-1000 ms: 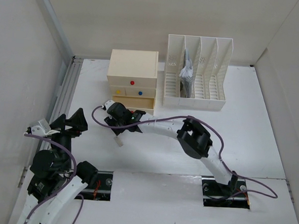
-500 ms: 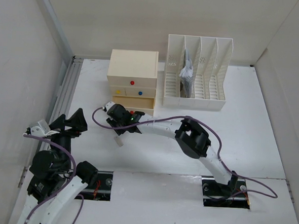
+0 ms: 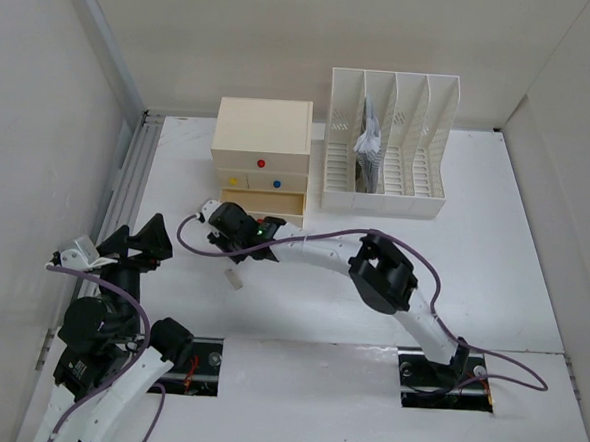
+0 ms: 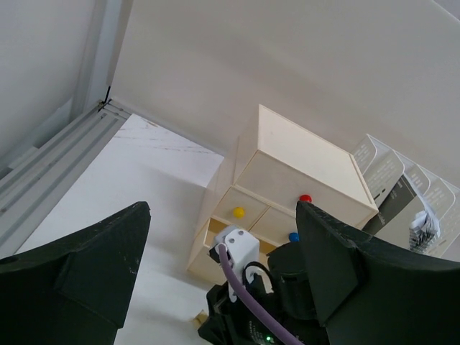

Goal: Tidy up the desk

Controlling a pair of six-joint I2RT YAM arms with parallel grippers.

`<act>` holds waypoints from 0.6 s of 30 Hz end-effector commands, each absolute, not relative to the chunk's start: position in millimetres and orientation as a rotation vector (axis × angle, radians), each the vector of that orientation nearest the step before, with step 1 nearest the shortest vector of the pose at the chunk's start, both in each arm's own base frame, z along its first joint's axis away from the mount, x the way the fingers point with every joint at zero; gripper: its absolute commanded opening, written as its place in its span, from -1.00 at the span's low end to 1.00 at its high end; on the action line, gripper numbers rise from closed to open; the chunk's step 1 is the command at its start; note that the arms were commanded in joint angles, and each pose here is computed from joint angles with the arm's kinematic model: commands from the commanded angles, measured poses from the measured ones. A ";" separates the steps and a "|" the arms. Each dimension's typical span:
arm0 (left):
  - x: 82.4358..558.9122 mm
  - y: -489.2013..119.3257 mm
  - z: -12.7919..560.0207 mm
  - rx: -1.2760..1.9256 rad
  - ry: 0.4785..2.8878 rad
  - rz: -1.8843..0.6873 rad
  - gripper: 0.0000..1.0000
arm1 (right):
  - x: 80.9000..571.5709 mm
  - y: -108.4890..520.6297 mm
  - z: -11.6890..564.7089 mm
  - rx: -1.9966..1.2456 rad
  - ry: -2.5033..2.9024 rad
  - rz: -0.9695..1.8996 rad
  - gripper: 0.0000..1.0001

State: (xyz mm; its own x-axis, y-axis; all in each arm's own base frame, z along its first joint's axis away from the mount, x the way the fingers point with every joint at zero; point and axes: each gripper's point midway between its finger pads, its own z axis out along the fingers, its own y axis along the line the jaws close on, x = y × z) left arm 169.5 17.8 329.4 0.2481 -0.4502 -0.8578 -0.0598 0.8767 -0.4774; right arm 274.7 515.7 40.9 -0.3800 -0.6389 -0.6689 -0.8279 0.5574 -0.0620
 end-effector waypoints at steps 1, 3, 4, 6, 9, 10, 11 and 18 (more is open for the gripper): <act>167.9 18.7 336.3 -0.462 1.271 -0.291 0.58 | 291.9 530.8 163.4 -1.137 1.870 0.379 -0.74; 167.9 18.7 336.3 -0.462 1.271 -0.291 0.58 | 304.6 519.9 177.0 -1.124 1.831 0.272 -0.77; 167.9 18.7 336.3 -0.462 1.271 -0.291 0.58 | 310.7 516.1 191.5 -1.113 1.797 0.232 -0.77; 167.9 18.7 336.3 -0.462 1.271 -0.291 0.58 | 316.4 510.9 193.4 -1.126 1.775 0.172 -0.77; 167.9 18.7 336.3 -0.462 1.271 -0.291 0.58 | 328.8 501.2 199.8 -1.122 1.761 0.131 -0.77; 167.9 18.7 336.3 -0.462 1.271 -0.291 0.58 | 338.7 495.7 205.0 -1.107 1.755 0.107 -0.77; 167.9 18.7 336.3 -0.462 1.271 -0.291 0.58 | 342.5 491.0 203.2 -1.107 1.766 0.096 -0.77; 168.0 17.1 336.6 -0.455 1.272 -0.297 0.58 | 384.3 462.0 184.2 -1.075 1.835 -0.018 -0.68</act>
State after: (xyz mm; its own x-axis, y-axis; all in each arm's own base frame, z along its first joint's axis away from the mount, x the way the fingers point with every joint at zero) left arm 169.5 17.6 329.5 0.2477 -0.4503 -0.8578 -0.0587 0.8768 -0.4772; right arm 363.0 474.8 183.7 -0.1231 -0.6568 -0.7439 -0.7015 0.5879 -0.4029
